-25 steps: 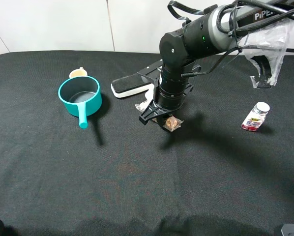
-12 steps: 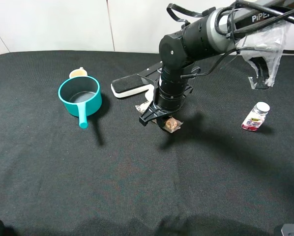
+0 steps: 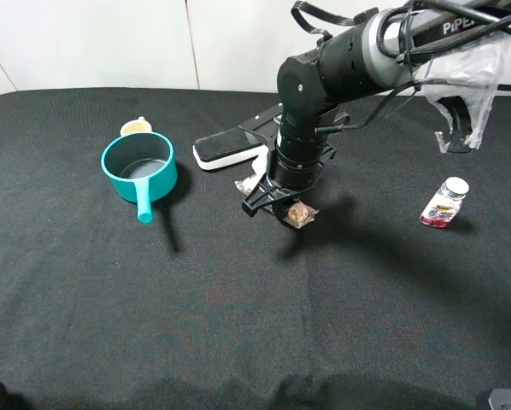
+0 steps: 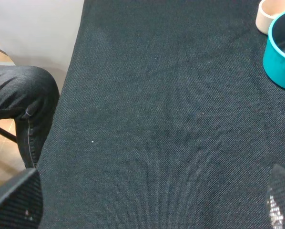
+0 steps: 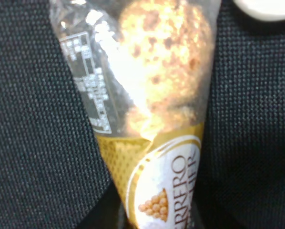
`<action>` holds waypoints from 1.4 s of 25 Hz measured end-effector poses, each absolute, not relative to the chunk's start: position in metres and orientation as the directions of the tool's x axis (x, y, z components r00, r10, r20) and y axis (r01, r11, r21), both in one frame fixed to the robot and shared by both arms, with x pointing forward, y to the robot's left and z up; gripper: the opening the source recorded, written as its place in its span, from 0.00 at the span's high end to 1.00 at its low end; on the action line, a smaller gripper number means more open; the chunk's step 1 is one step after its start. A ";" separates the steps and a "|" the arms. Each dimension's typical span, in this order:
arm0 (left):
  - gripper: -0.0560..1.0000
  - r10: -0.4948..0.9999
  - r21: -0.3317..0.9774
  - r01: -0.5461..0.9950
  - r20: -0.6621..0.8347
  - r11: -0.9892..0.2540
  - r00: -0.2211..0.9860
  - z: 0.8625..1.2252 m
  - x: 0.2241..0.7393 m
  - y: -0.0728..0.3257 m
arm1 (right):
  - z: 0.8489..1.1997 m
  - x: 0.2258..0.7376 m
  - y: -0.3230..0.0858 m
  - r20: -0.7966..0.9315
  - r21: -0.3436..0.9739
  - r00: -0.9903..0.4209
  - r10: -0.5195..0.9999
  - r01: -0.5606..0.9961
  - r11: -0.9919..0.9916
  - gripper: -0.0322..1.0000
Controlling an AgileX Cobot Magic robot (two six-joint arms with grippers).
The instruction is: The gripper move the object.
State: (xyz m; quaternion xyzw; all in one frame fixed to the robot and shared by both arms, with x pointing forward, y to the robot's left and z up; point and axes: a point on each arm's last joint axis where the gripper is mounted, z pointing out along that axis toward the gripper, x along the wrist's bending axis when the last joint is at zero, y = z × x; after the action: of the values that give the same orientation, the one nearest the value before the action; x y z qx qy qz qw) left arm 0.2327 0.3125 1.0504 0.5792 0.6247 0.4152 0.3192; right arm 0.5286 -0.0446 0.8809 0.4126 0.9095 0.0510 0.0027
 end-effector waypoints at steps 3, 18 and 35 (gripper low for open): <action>0.01 0.989 0.888 0.459 0.082 -0.016 -0.125 1.050 0.233 0.312 | 0.881 0.529 -0.045 0.037 0.095 -0.660 0.751 0.750 0.655 0.84; 0.01 0.989 0.888 0.459 0.082 -0.016 -0.125 1.050 0.233 0.312 | 0.882 0.529 -0.045 0.033 0.097 -0.662 0.749 0.748 0.657 0.84; 0.01 0.989 0.888 0.459 0.082 -0.016 -0.125 1.050 0.233 0.312 | 0.882 0.530 -0.047 0.006 0.099 -0.673 0.740 0.736 0.669 0.30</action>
State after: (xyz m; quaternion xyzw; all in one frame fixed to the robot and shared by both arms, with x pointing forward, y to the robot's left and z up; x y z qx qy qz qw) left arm 0.2327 0.3125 1.0504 0.5792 0.6247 0.4152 0.3192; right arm 0.5304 -0.0465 0.8819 0.4039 0.9135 0.0465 0.0171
